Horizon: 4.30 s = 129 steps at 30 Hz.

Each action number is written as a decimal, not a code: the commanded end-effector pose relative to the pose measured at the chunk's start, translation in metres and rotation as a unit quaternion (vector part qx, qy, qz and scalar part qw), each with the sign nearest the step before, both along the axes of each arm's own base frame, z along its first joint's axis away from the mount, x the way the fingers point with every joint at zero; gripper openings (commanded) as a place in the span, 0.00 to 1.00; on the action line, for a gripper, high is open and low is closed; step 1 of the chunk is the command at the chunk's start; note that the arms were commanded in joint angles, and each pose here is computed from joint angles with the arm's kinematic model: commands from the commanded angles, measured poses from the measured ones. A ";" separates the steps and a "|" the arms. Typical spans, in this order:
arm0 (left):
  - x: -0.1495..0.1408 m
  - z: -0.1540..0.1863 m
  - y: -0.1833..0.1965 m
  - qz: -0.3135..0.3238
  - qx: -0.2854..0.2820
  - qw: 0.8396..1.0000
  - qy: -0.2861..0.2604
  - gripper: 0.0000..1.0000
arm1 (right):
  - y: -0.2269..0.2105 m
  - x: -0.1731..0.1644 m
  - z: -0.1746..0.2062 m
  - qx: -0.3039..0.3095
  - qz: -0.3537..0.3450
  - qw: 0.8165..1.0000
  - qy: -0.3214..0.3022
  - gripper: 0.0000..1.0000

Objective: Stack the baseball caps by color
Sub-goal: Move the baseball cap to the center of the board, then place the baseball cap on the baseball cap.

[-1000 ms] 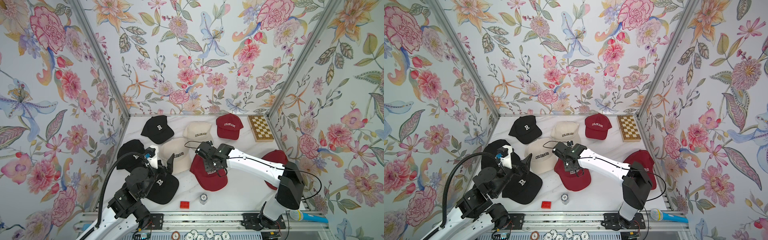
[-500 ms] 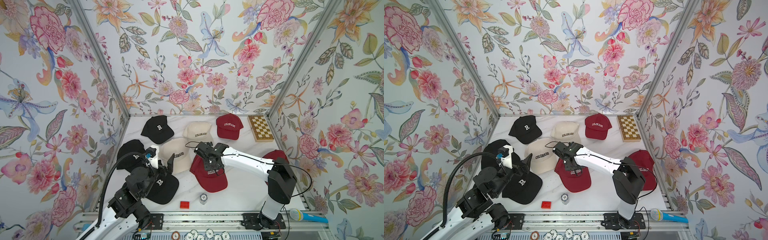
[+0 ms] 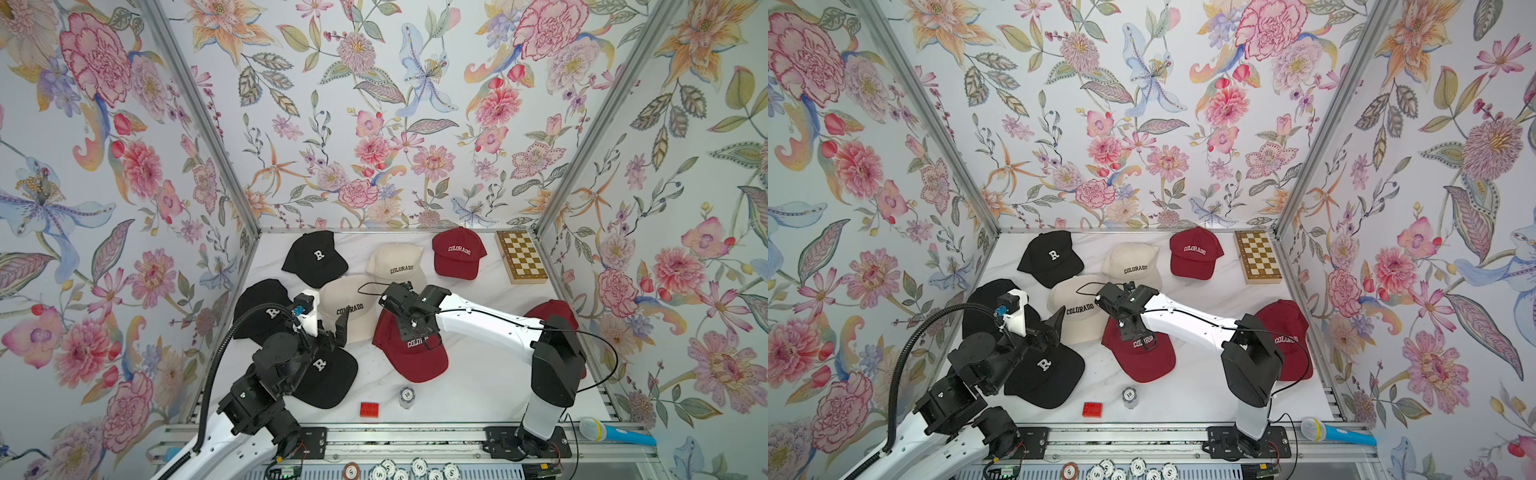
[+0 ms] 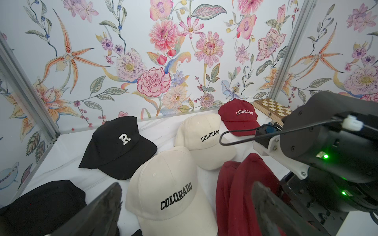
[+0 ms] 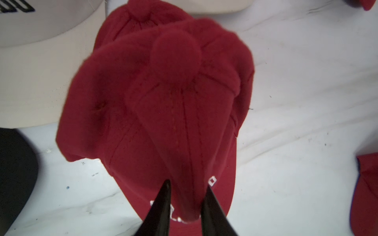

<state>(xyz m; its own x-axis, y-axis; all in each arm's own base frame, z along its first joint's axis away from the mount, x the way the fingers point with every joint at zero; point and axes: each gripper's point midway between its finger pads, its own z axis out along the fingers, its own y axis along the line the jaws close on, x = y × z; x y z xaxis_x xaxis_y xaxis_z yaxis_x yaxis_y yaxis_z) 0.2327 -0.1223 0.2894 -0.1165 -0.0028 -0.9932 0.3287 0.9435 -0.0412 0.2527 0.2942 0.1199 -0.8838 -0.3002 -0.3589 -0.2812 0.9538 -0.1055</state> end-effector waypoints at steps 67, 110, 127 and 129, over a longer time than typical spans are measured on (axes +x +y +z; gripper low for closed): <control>0.023 0.005 -0.013 0.026 -0.023 0.999 0.007 1.00 | -0.117 0.059 -0.044 -0.036 -0.092 0.995 0.025 0.42; 0.050 0.012 -0.043 0.012 -0.031 0.999 0.003 1.00 | -0.121 0.126 -0.022 0.050 -0.060 0.997 0.013 0.84; 0.059 0.016 -0.063 -0.014 -0.020 1.000 0.002 1.00 | -0.126 0.129 0.032 0.086 -0.060 0.994 -0.026 0.94; 0.060 0.018 -0.066 -0.021 -0.021 1.000 0.000 1.00 | -0.129 0.127 0.043 0.091 -0.062 0.993 -0.033 0.95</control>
